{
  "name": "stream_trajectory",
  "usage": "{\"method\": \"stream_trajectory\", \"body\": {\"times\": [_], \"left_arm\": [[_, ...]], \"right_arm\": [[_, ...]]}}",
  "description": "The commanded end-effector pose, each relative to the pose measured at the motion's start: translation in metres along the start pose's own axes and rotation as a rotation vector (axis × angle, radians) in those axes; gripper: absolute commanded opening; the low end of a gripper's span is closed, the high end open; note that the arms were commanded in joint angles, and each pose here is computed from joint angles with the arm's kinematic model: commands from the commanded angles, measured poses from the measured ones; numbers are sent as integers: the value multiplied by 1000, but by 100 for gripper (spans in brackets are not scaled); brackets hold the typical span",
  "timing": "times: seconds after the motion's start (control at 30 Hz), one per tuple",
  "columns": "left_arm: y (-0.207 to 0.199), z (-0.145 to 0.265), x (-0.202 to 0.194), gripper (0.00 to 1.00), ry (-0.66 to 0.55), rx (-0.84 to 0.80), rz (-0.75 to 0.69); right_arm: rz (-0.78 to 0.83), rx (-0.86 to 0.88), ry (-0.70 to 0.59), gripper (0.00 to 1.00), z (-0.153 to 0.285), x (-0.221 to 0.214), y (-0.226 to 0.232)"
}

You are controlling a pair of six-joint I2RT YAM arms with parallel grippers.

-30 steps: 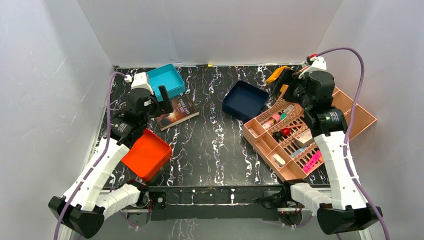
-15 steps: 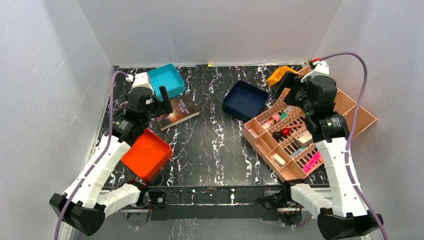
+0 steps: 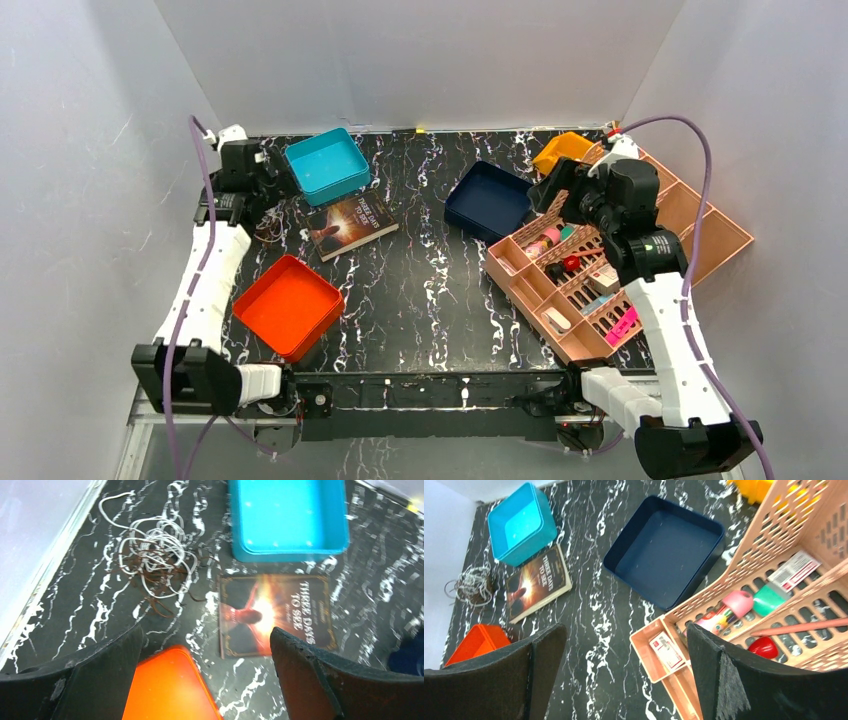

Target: Untangle the cables

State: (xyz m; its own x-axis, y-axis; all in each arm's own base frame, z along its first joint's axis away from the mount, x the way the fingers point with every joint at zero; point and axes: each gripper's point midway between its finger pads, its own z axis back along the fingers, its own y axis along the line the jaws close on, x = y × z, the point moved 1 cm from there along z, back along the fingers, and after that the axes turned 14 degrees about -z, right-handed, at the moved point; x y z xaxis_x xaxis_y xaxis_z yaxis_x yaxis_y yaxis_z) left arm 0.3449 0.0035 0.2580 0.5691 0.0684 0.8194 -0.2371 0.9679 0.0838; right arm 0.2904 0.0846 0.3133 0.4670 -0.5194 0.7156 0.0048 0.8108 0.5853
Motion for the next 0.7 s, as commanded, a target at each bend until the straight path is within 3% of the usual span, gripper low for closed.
{"method": "stream_trajectory", "body": {"times": [0.0, 0.17, 0.37, 0.67], "left_arm": [[20, -27, 4, 98, 54, 34, 39], [47, -76, -4, 98, 127, 59, 148], [75, -119, -8, 98, 162, 127, 249], [79, -158, -24, 98, 279, 220, 364]], "right_arm": [[-47, 54, 108, 98, -7, -25, 3], [-101, 59, 200, 98, -15, -53, -4], [-109, 17, 206, 98, -18, -61, -16], [-107, -9, 212, 98, -23, -66, -24]]}}
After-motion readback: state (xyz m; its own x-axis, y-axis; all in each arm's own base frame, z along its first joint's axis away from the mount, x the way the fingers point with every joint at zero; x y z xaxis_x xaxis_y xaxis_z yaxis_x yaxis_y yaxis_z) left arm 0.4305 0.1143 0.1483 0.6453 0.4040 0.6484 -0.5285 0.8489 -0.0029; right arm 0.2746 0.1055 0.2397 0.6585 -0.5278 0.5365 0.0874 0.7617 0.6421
